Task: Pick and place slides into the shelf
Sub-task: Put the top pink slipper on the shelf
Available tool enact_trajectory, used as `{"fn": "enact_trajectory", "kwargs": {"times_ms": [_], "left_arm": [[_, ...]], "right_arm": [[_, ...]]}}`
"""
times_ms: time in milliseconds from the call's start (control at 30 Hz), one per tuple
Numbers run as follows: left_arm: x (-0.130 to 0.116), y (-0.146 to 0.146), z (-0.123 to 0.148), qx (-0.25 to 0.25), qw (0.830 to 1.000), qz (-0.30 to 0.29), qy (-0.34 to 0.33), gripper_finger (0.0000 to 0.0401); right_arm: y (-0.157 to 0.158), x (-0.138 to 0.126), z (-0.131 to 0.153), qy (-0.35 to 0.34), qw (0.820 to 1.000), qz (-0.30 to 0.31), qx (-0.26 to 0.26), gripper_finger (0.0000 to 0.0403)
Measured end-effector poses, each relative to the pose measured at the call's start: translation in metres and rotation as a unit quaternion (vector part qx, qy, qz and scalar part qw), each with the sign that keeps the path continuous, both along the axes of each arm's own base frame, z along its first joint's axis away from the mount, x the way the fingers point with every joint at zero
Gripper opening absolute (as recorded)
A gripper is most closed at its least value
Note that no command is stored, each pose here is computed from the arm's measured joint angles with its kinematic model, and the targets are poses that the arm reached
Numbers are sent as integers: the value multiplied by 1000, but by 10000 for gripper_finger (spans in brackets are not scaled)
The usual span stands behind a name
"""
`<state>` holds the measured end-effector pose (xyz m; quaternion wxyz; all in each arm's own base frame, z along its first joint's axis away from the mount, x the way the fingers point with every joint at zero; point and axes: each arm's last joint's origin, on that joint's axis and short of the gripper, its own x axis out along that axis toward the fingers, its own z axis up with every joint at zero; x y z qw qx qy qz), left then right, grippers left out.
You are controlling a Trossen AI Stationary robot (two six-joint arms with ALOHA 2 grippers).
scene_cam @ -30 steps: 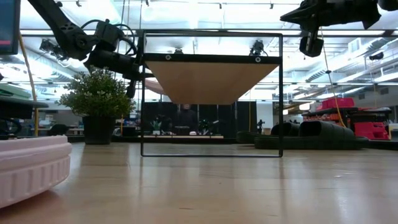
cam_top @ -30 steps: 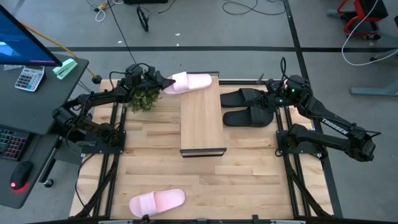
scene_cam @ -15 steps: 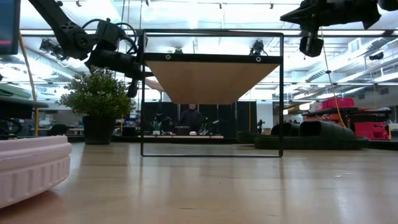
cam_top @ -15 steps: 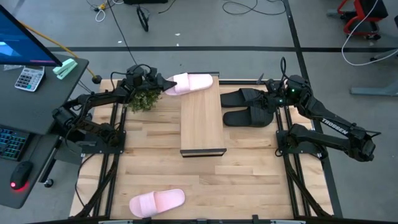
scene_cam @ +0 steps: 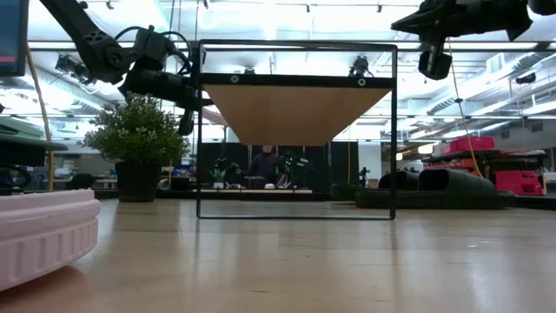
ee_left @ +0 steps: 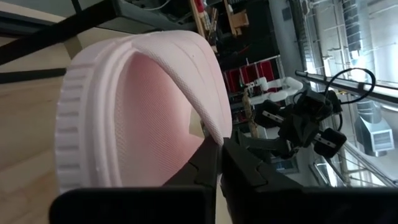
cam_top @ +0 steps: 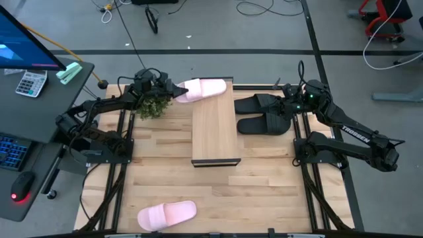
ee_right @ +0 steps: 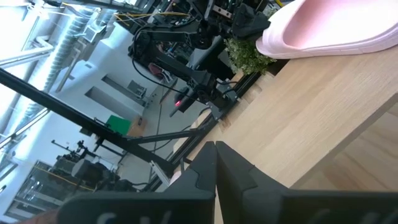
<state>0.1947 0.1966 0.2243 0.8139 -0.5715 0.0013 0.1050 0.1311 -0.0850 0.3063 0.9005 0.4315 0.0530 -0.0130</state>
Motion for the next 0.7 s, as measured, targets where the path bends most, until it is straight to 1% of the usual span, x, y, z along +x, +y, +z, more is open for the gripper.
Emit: {"fn": "enact_trajectory", "kwargs": {"times_ms": [167, 333, 467, 700], "left_arm": [[0, 0, 1, 2, 1000, -3, -2, 7], [0, 0, 1, -1, 1000, -3, -3, 18], [0, 0, 1, -8, 1000, 4, -3, 18], [0, 1, -2, 9, 1000, 25, 12, 14]], "right_arm": [[0, 0, 0, 0, 1000, 0, 0, 4], [0, 0, 0, 0, 1000, 0, 2, 5], [0, 0, 0, 0, 1000, -1, 4, 3], [0, 0, 0, 0, 1000, -1, 4, 5]]}}
